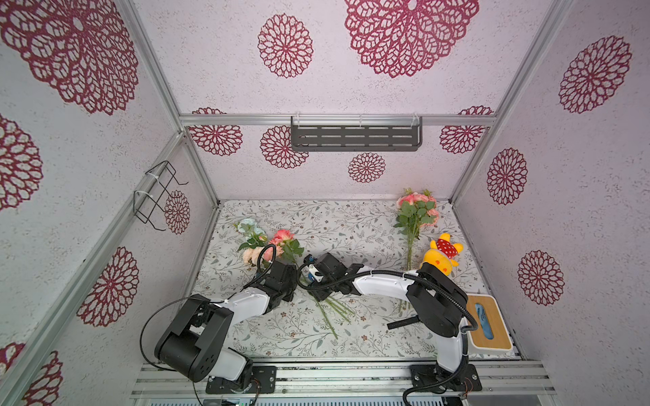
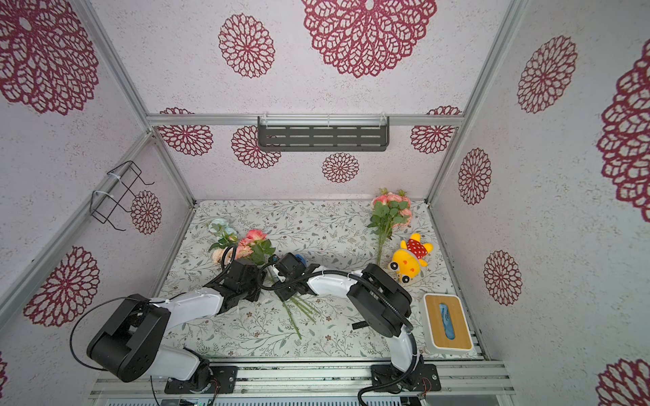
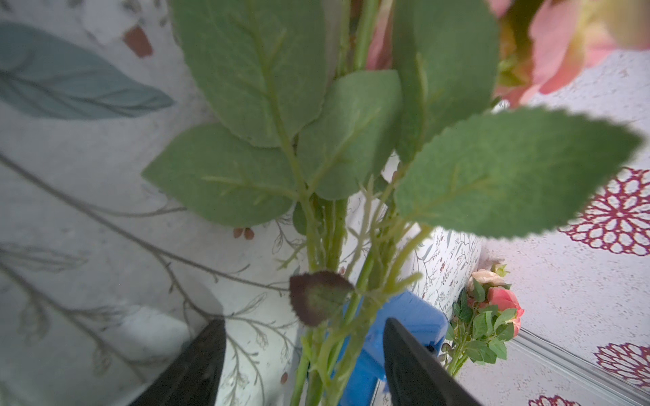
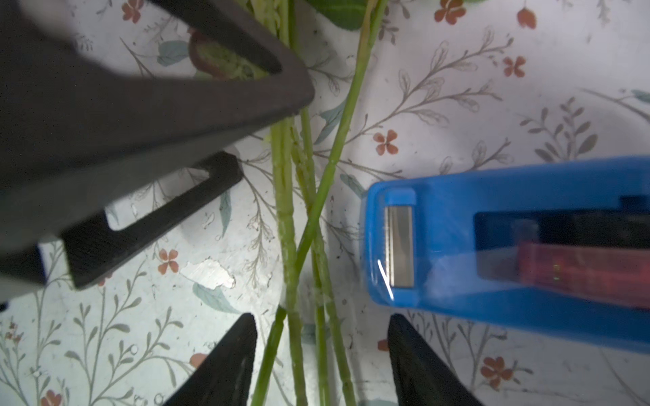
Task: Wrap bouquets with tape
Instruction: Pick up the unwrapped bouquet from the center of the board.
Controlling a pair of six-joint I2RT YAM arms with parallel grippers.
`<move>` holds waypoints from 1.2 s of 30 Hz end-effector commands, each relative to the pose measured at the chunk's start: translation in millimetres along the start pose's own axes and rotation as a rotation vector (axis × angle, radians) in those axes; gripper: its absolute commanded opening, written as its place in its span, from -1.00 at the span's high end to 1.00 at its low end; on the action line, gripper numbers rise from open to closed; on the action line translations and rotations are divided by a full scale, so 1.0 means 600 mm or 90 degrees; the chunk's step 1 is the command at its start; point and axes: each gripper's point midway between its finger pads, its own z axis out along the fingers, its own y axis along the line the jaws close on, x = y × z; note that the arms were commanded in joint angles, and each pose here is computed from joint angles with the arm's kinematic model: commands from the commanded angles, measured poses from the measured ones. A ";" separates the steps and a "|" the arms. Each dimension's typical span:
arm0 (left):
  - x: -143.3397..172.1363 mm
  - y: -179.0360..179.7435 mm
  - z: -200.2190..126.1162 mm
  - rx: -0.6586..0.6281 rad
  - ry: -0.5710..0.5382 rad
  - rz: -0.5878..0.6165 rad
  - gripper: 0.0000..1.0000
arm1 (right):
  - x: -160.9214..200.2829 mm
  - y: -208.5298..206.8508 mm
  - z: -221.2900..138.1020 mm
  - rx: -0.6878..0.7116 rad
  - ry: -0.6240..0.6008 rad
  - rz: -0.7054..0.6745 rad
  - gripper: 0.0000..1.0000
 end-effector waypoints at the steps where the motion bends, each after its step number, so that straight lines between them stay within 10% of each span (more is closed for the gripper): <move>1: 0.003 0.022 0.009 -0.026 0.006 -0.007 -0.44 | -0.032 0.005 -0.062 -0.011 -0.032 0.028 -0.38; 11: -0.007 0.009 0.000 -0.042 0.036 0.049 -0.45 | -0.029 0.000 -0.045 -0.015 -0.044 0.016 -0.62; 36: -0.017 -0.018 -0.002 -0.045 0.083 0.073 -0.43 | 0.019 -0.001 0.007 0.041 -0.006 0.008 -0.29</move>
